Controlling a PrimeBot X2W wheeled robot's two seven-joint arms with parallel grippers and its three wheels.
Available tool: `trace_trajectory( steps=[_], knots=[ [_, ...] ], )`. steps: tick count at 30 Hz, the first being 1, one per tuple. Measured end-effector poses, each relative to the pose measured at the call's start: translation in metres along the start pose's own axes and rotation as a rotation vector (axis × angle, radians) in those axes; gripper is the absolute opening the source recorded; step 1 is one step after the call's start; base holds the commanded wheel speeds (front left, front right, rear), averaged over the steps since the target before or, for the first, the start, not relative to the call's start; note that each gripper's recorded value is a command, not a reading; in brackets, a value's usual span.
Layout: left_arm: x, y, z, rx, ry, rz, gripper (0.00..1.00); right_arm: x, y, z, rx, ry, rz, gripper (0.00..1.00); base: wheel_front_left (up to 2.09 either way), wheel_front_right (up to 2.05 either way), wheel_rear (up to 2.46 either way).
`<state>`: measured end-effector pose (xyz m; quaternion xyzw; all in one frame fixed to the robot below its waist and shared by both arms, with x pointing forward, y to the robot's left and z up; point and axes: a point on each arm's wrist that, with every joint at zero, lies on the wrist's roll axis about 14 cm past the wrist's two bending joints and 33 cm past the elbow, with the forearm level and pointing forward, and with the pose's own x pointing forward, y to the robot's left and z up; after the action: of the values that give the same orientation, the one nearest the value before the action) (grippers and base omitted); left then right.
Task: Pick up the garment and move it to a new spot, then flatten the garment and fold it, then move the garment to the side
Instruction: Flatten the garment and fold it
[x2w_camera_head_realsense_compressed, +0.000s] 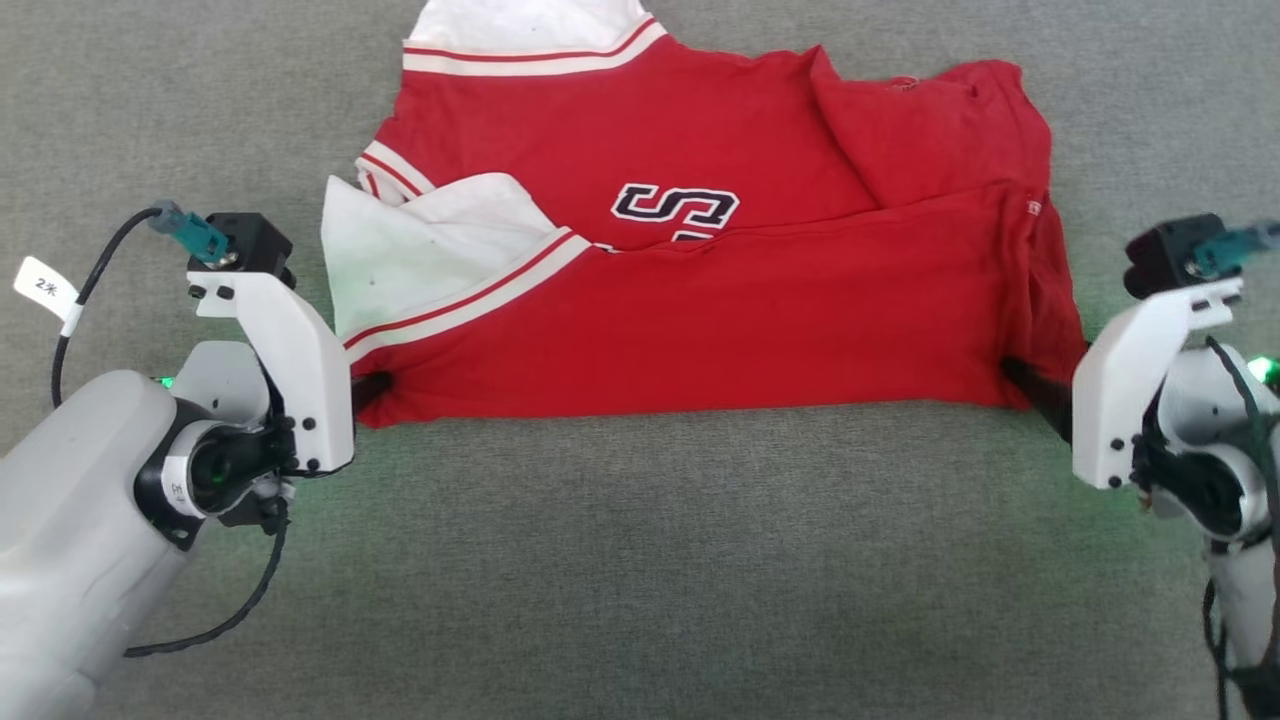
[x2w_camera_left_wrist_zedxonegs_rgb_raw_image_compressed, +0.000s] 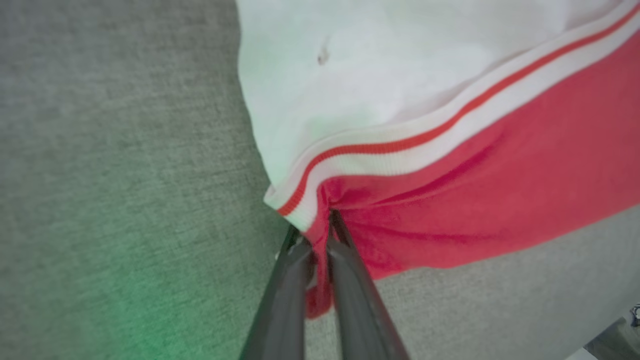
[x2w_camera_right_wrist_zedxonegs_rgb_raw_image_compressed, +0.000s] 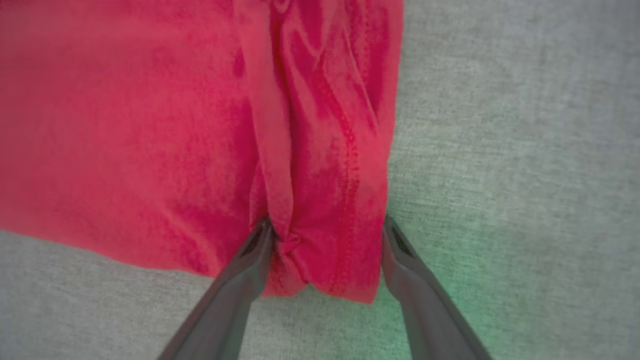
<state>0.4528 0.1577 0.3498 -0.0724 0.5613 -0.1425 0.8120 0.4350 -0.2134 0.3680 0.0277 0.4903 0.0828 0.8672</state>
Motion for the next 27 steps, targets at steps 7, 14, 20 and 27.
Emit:
trace_trajectory(
  steps=[7, 14, 20, 27],
  knots=[
    [-0.005, 0.002, 0.000, -0.014, -0.021, 0.002, 0.00, 0.007, 0.006, 0.008, -0.042, 0.049, 0.024, 0.00, 0.00, 0.00, 0.00],
    [-0.024, 0.007, -0.002, -0.025, -0.047, 0.025, 0.00, -0.007, 0.009, 0.022, -0.063, 0.036, 0.051, 0.00, 0.00, 0.00, 0.00],
    [-0.043, 0.014, -0.018, -0.040, -0.031, 0.060, 0.00, -0.022, 0.009, 0.025, -0.082, 0.036, 0.063, 0.00, 0.00, 0.00, 0.00],
    [-0.063, 0.014, -0.049, -0.064, 0.001, 0.090, 0.00, -0.041, 0.009, 0.011, -0.093, 0.081, 0.075, 0.00, 0.00, 0.00, 0.00]
  ],
)
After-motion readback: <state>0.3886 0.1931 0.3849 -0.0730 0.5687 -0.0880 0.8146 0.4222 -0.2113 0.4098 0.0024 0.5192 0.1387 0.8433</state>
